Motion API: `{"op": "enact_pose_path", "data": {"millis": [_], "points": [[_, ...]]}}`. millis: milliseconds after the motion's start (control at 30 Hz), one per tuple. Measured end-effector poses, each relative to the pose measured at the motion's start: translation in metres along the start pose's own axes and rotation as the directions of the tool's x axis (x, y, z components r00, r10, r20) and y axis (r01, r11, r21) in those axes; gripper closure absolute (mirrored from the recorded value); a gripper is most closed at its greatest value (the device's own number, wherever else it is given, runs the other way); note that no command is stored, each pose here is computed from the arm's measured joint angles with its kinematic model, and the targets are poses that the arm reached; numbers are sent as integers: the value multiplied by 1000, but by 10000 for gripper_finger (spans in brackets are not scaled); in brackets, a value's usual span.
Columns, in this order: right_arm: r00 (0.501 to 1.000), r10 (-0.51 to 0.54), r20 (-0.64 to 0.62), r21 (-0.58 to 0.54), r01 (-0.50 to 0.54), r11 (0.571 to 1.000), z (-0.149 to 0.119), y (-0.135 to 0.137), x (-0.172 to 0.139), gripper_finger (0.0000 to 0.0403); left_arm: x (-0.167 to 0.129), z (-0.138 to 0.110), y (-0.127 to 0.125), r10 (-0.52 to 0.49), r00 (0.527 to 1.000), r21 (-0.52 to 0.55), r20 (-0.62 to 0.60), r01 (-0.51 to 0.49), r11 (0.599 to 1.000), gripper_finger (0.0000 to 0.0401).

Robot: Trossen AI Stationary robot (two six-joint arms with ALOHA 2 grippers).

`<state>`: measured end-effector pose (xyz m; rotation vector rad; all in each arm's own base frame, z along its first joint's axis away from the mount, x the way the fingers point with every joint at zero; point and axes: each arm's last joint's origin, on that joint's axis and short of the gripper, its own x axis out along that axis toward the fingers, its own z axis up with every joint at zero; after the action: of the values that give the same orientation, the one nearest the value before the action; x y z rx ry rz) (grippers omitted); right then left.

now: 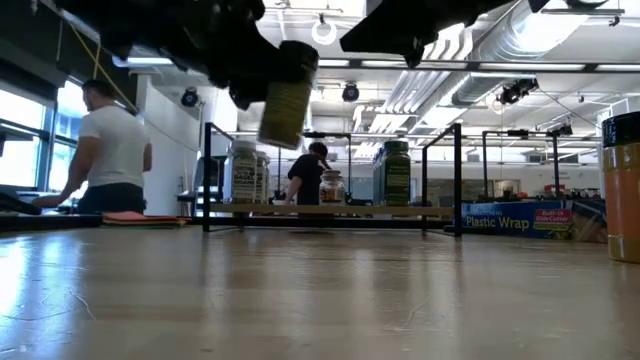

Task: Shelf spices
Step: Put the black seasoning bottle on the shelf

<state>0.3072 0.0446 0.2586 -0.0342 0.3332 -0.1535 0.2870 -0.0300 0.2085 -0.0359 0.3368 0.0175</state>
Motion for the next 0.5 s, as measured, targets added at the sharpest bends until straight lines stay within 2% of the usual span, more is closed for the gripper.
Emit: {"op": "enact_pose_path", "data": {"millis": [167, 367, 500], "points": [[1000, -3, 8, 11, 3, 1000, 1, -6, 2, 333, 10, -26, 10, 61, 993, -53, 101, -56, 997, 204], [1000, -23, 20, 41, 22, 999, 2, -12, 6, 245, 22, -57, 13, 80, 990, -70, 115, -72, 995, 190], [999, 27, 18, 49, -28, 998, -6, -14, 21, 192, 27, -71, 13, 75, 993, -77, 96, -68, 995, 188]]}}
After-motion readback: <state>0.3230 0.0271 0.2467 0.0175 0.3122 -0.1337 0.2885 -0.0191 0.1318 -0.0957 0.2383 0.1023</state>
